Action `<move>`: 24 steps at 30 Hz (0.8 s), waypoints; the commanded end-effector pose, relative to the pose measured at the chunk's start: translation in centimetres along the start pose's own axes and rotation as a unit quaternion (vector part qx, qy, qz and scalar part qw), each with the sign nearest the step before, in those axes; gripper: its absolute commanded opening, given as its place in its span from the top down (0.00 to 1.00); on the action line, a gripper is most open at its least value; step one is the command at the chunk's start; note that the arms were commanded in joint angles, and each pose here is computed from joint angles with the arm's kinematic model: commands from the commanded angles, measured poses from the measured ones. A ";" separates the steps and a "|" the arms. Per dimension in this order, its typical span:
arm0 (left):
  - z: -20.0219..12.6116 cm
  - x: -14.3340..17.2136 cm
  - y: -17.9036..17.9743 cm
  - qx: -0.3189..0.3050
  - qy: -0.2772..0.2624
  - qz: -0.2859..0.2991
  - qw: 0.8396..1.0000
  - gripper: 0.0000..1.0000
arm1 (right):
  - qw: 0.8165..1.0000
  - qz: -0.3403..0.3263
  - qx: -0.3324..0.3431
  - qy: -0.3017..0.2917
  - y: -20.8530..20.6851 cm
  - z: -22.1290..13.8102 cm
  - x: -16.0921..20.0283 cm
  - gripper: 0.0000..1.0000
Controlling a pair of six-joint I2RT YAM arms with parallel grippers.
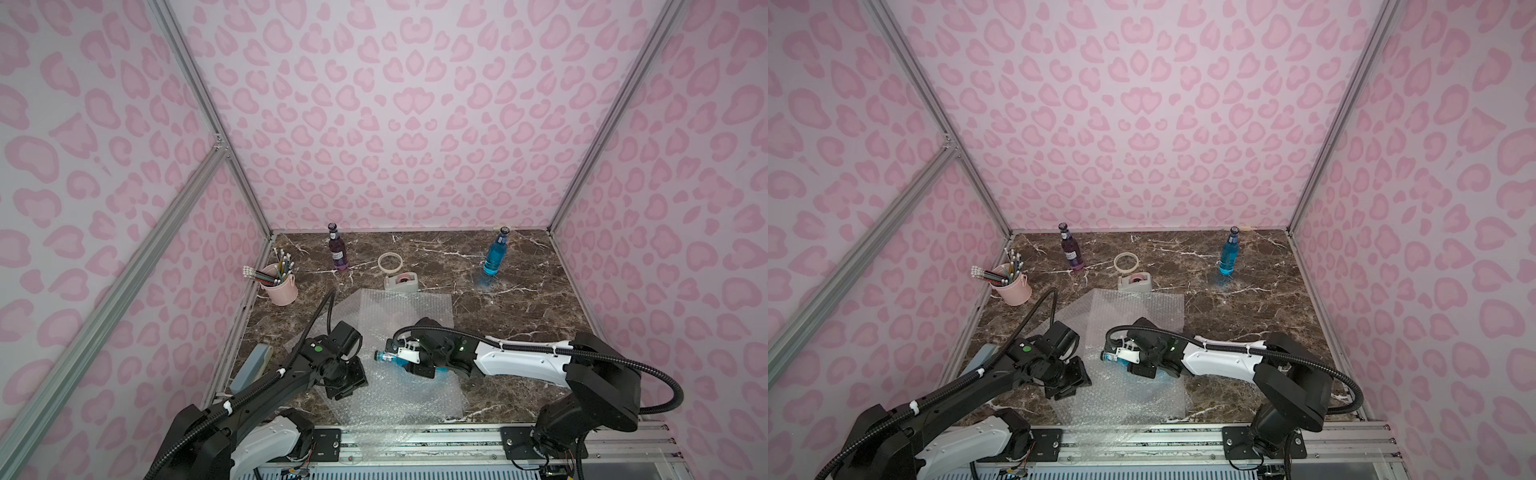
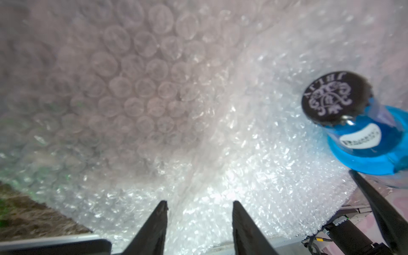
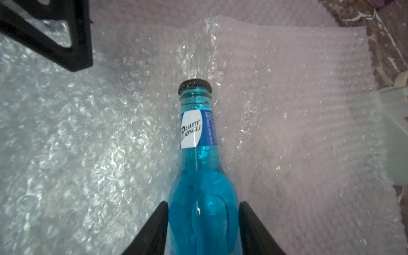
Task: Wrap wine bottles in bubble wrap
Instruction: Wrap the wine bottle in bubble wrap.
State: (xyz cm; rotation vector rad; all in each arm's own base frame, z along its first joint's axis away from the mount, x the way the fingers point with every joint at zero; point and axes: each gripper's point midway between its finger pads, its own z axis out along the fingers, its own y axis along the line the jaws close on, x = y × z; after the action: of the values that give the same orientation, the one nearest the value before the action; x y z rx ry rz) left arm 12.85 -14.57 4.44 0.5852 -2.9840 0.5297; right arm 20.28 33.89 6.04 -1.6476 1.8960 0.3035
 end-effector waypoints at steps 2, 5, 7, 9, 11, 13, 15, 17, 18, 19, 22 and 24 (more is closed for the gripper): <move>-0.2 0.2 -0.3 0.010 0.003 0.001 1.000 0.61 | 1.000 0.006 -0.005 0.003 0.2 0.4 0.2 0.48; -0.3 0.2 -0.5 0.016 0.002 0.003 1.000 0.72 | 1.000 0.005 -0.011 -0.003 0.3 0.6 -0.2 0.49; -0.2 0.2 -0.5 0.015 0.004 0.007 1.000 0.83 | 1.000 0.005 -0.016 -0.001 0.4 1.0 -0.1 0.49; -0.4 0.2 -0.6 0.017 0.003 0.011 1.000 0.93 | 1.000 0.005 -0.021 -0.001 0.6 1.2 -0.2 0.49; -0.8 0.1 -0.9 0.020 0.000 0.015 1.000 0.98 | 1.000 0.004 -0.025 -0.006 0.6 1.3 -0.5 0.49; -1.7 -0.3 -1.4 0.020 -0.010 0.022 1.000 0.98 | 1.000 0.004 -0.023 -0.008 0.5 1.3 -0.7 0.49; -2.6 -0.7 -1.6 0.015 -0.022 0.023 0.999 0.98 | 1.000 0.005 -0.021 -0.012 0.4 1.1 -0.9 0.49; -3.4 -1.1 -2.0 0.017 -0.032 0.018 0.999 0.98 | 1.000 0.006 -0.017 -0.023 0.2 0.6 -1.3 0.48; -3.7 -1.3 -2.1 0.021 -0.036 0.014 0.999 0.98 | 0.999 0.008 -0.014 -0.032 0.0 0.2 -1.6 0.47; -4.0 -1.6 -2.2 0.023 -0.041 0.009 0.999 0.98 | 0.999 0.009 -0.011 -0.040 -0.2 -0.2 -1.9 0.47; -4.2 -2.1 -2.4 0.034 -0.047 -0.012 0.998 0.98 | 0.998 0.017 -0.004 -0.066 -0.8 -1.5 -2.6 0.43; -4.3 -2.6 -2.7 0.045 -0.050 -0.028 0.997 0.98 | 0.996 0.023 -0.002 -0.084 -1.0 -2.7 -3.1 0.43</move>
State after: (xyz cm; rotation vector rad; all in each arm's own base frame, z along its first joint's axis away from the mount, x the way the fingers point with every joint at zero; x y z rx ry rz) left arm 15.81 -14.67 8.78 0.6505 -3.0521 0.6414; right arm 20.80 34.66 9.12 -1.5686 1.8307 0.4034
